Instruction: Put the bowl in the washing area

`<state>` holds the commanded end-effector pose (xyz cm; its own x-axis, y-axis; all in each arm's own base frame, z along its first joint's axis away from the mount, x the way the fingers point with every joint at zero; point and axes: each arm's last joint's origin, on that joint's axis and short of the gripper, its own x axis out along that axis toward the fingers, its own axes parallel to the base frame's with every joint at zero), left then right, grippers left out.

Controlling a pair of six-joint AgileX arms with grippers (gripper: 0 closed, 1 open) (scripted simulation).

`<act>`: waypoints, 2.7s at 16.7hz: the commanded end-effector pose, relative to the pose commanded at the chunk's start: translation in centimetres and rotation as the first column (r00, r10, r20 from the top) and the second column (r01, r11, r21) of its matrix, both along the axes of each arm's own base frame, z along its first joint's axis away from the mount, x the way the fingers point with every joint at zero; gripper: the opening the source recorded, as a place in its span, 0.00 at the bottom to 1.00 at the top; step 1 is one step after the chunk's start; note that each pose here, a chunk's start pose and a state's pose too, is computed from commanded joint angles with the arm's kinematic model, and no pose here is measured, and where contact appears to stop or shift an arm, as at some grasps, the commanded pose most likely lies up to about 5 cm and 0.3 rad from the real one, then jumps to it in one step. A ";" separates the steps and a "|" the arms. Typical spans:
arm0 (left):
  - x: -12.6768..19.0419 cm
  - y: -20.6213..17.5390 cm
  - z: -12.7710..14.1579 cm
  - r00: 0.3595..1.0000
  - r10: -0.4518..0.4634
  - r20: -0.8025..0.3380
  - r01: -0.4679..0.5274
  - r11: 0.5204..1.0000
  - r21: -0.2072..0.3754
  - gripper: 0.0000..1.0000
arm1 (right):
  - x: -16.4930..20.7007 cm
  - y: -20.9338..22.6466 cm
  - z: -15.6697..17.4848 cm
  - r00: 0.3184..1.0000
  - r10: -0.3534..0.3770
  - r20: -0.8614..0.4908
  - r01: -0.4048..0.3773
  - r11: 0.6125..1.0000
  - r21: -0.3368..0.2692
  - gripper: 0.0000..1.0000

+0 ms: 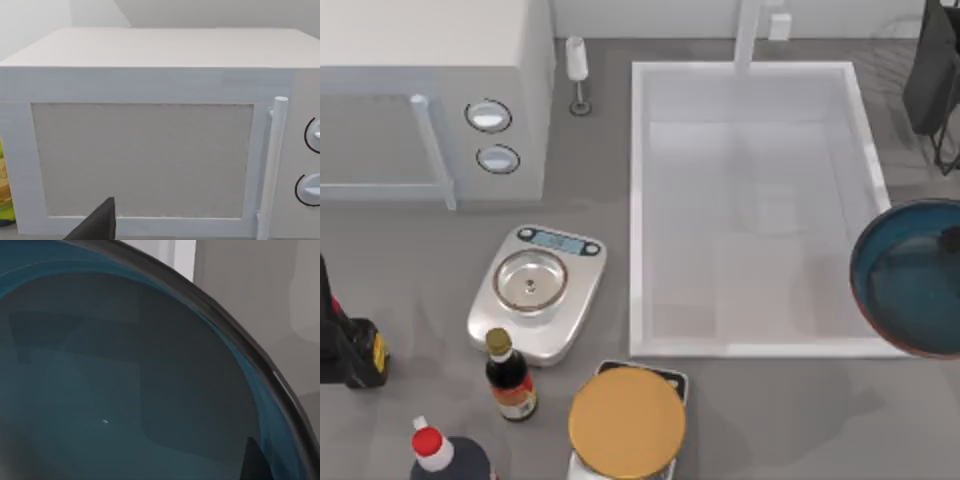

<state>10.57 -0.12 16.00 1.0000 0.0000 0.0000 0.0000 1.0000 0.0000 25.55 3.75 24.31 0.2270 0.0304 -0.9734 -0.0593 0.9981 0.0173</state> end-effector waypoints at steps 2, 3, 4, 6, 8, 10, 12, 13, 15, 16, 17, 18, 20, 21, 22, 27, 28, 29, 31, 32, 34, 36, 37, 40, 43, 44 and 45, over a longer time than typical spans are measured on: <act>0.0 0.0 0.0 1.000 0.000 0.000 0.000 1.000 0.000 1.00 | -0.8 -0.5 2.4 0.999 -0.032 -0.035 0.032 0.999 -0.008 0.00; 0.0 0.0 0.0 1.000 0.000 0.000 0.000 1.000 0.000 1.00 | -1.2 -0.7 3.0 0.997 -0.049 -0.065 0.048 0.999 -0.012 0.00; 0.0 0.0 0.0 1.000 0.000 0.000 0.000 1.000 0.000 1.00 | -1.5 -0.7 3.4 0.993 -0.061 -0.098 0.060 0.998 -0.016 0.00; 0.0 0.0 0.0 1.000 0.000 0.000 0.000 1.000 0.000 1.00 | -2.0 -0.6 3.6 0.986 -0.069 -0.150 0.067 0.998 -0.021 0.00; 0.0 0.0 0.0 1.000 0.000 0.000 0.000 1.000 0.000 1.00 | -2.1 -0.4 3.8 0.984 -0.068 -0.167 0.065 0.998 -0.023 0.00; 0.0 0.0 0.0 1.000 0.000 0.000 0.000 1.000 0.000 1.00 | -2.1 -0.4 3.8 0.984 -0.068 -0.167 0.065 0.998 -0.023 0.00; 0.0 0.0 0.0 1.000 0.000 0.000 0.000 1.000 0.000 1.00 | -2.1 -0.4 3.8 0.983 -0.071 -0.167 0.068 0.997 -0.023 0.00; 0.0 0.0 0.0 1.000 0.000 0.000 0.000 1.000 0.000 1.00 | -2.1 -0.4 3.8 0.983 -0.071 -0.167 0.068 0.997 -0.023 0.00; 0.0 0.0 0.0 1.000 0.000 0.000 0.000 1.000 0.000 1.00 | -1.7 -0.2 3.5 0.987 -0.060 -0.148 0.056 0.998 -0.030 0.00; 0.0 0.0 0.0 1.000 0.000 0.000 0.000 1.000 0.000 1.00 | -1.4 0.1 3.2 0.990 -0.050 -0.129 0.046 0.998 -0.038 0.00; 0.0 0.0 0.0 1.000 0.000 0.000 0.000 1.000 0.000 1.00 | -1.0 0.4 2.8 0.994 -0.038 -0.102 0.033 0.998 -0.048 0.00; 0.0 0.0 0.0 1.000 0.000 0.000 0.000 1.000 0.000 1.00 | -0.4 0.8 2.4 0.997 -0.024 -0.067 0.020 0.998 -0.061 0.00; 0.0 0.0 0.0 1.000 0.000 0.000 0.000 1.000 0.000 1.00 | 0.9 1.8 1.4 1.000 0.008 0.026 -0.005 0.996 -0.091 0.00; 0.0 0.0 0.0 1.000 0.000 0.000 0.000 1.000 0.000 1.00 | 1.6 2.4 0.8 0.996 0.025 0.085 -0.015 0.994 -0.108 0.00; 0.0 0.0 0.0 1.000 0.000 0.000 0.000 1.000 0.000 1.00 | 2.4 3.1 0.3 0.988 0.041 0.152 -0.023 0.992 -0.124 0.00; 0.0 0.0 0.0 1.000 0.000 0.000 0.000 1.000 0.000 1.00 | 5.6 7.1 -1.6 0.833 0.096 0.545 -0.002 0.985 -0.171 0.00; 0.0 0.0 0.0 1.000 0.000 0.000 0.000 1.000 0.000 1.00 | 6.0 7.9 -1.8 0.779 0.096 0.619 0.012 0.986 -0.168 0.00; 0.0 0.0 0.0 1.000 0.000 0.000 0.000 1.000 0.000 1.00 | 6.1 8.7 -1.9 0.720 0.092 0.688 0.026 0.987 -0.159 0.00; 0.0 0.0 0.0 1.000 0.000 0.000 0.000 1.000 0.000 1.00 | 6.0 10.2 -2.0 0.594 0.072 0.801 0.051 0.991 -0.127 0.00; 0.0 0.0 0.0 1.000 0.000 0.000 0.000 1.000 0.000 1.00 | 5.8 10.9 -2.0 0.531 0.057 0.845 0.061 0.993 -0.105 0.00; 0.0 0.0 0.0 1.000 0.000 0.000 0.000 1.000 0.000 1.00 | 4.9 12.1 -2.2 0.418 0.023 0.908 0.071 0.996 -0.058 0.00; 0.0 0.0 0.0 1.000 0.000 0.000 0.000 1.000 0.000 1.00 | 3.9 13.1 -2.4 0.330 -0.011 0.944 0.070 0.997 -0.013 0.00; 0.0 0.0 0.0 1.000 0.000 0.000 0.000 1.000 0.000 1.00 | 3.3 13.5 -2.6 0.298 -0.025 0.954 0.066 0.998 0.005 0.00; 0.0 0.0 0.0 1.000 0.000 0.000 0.000 1.000 0.000 1.00 | 2.0 14.3 -3.2 0.240 -0.053 0.969 0.048 0.998 0.043 0.00; 0.0 0.0 0.0 1.000 0.000 0.000 0.000 1.000 0.000 1.00 | 1.5 14.6 -3.4 0.226 -0.062 0.972 0.040 0.998 0.054 0.00; 0.0 0.0 0.0 1.000 0.000 0.000 0.000 1.000 0.000 1.00 | 1.5 14.6 -3.4 0.226 -0.062 0.972 0.040 0.998 0.054 0.00; 0.0 0.0 0.0 1.000 0.000 0.000 0.000 1.000 0.000 1.00 | 1.5 14.6 -3.4 0.226 -0.062 0.972 0.040 0.998 0.054 0.00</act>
